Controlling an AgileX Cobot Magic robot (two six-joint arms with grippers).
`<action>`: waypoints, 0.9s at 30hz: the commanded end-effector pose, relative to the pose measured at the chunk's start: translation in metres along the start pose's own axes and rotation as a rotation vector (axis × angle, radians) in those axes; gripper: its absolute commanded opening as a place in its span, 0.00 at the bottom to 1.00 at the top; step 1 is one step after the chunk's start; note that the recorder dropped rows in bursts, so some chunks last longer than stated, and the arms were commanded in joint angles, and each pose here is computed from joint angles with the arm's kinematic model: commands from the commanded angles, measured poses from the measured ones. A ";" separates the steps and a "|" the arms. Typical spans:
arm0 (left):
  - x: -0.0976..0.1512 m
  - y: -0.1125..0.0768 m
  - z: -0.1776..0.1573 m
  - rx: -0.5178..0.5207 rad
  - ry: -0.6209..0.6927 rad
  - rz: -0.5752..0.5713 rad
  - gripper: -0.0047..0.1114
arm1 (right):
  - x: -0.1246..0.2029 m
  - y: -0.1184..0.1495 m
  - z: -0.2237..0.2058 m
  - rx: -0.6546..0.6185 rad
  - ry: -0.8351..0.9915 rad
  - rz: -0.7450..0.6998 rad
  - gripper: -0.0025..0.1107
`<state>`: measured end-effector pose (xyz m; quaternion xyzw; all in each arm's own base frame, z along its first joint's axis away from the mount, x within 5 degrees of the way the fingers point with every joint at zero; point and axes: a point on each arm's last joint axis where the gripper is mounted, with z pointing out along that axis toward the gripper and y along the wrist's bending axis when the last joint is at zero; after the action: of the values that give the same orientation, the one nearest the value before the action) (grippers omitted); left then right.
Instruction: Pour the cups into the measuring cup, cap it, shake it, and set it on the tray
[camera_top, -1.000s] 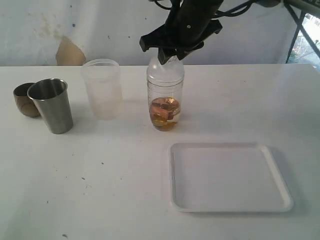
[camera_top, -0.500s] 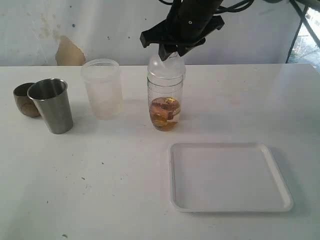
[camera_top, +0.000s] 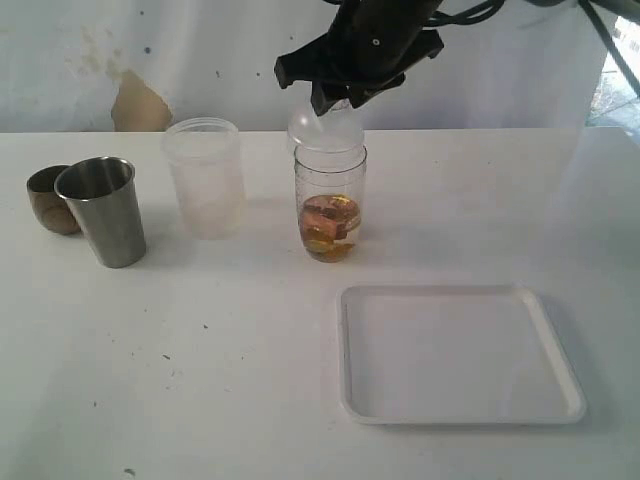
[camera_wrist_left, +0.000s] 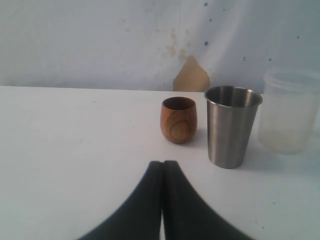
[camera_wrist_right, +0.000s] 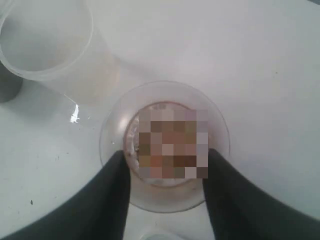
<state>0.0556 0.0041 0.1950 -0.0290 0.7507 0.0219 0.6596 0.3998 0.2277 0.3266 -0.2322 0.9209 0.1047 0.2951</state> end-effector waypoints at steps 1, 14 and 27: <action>0.001 0.000 0.000 -0.005 -0.007 0.005 0.04 | -0.001 -0.003 -0.002 0.029 -0.006 -0.011 0.02; 0.001 0.000 0.000 -0.005 -0.007 0.005 0.04 | -0.003 -0.004 -0.003 0.046 -0.037 0.019 0.02; 0.001 0.000 0.000 -0.005 -0.007 0.005 0.04 | -0.003 -0.004 -0.003 0.046 -0.031 0.019 0.02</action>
<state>0.0556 0.0041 0.1950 -0.0290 0.7507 0.0219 0.6596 0.4029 0.2245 0.3273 -0.2182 0.9222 0.0870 0.3073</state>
